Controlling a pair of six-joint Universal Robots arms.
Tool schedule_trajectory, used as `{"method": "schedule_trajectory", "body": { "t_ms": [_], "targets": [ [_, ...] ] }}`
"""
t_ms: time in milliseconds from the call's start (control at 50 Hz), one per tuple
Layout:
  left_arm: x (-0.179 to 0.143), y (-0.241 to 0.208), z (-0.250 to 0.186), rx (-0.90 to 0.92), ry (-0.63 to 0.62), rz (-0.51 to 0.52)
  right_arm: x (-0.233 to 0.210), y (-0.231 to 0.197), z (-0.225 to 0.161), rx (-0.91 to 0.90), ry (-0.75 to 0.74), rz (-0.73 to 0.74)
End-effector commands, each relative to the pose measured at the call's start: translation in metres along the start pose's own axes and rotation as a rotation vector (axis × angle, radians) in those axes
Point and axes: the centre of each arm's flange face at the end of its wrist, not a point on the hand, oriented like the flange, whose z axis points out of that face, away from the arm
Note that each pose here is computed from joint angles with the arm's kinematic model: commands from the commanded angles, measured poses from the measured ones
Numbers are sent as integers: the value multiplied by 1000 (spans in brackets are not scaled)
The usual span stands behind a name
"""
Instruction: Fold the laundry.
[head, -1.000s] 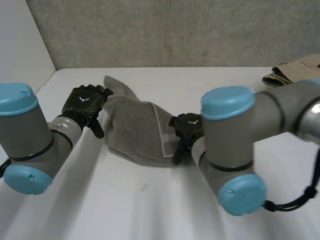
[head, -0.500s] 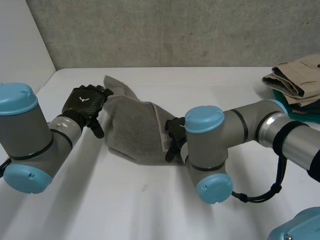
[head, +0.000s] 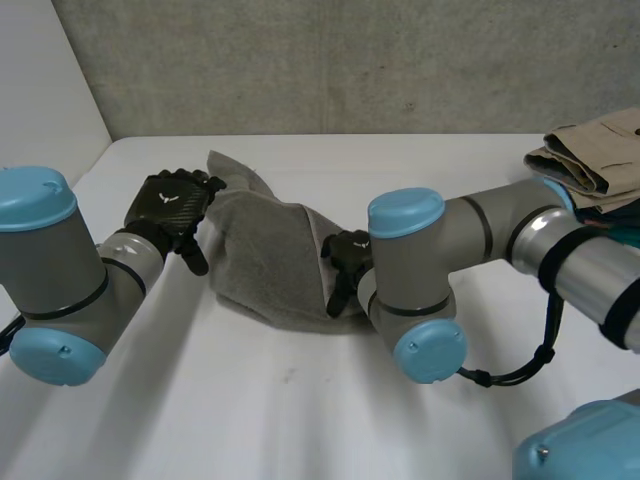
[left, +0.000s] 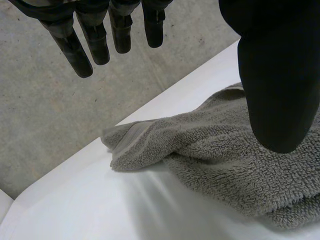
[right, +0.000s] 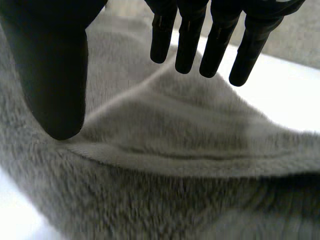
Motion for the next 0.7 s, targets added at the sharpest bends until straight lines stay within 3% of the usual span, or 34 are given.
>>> {"method": "schedule_trajectory", "body": {
  "t_ms": [20, 220, 400, 700],
  "targets": [
    [0, 1, 1, 0, 5, 1, 2, 7, 11, 34, 41, -64],
    [-2, 1, 2, -1, 2, -4, 13, 8, 23, 84, 107, -124],
    [-1, 1, 3, 1, 5, -3, 14, -35, 6, 210, 97, -95],
    [0, 2, 1, -9, 9, -7, 25, -8, 24, 151, 104, -132]
  ]
}}
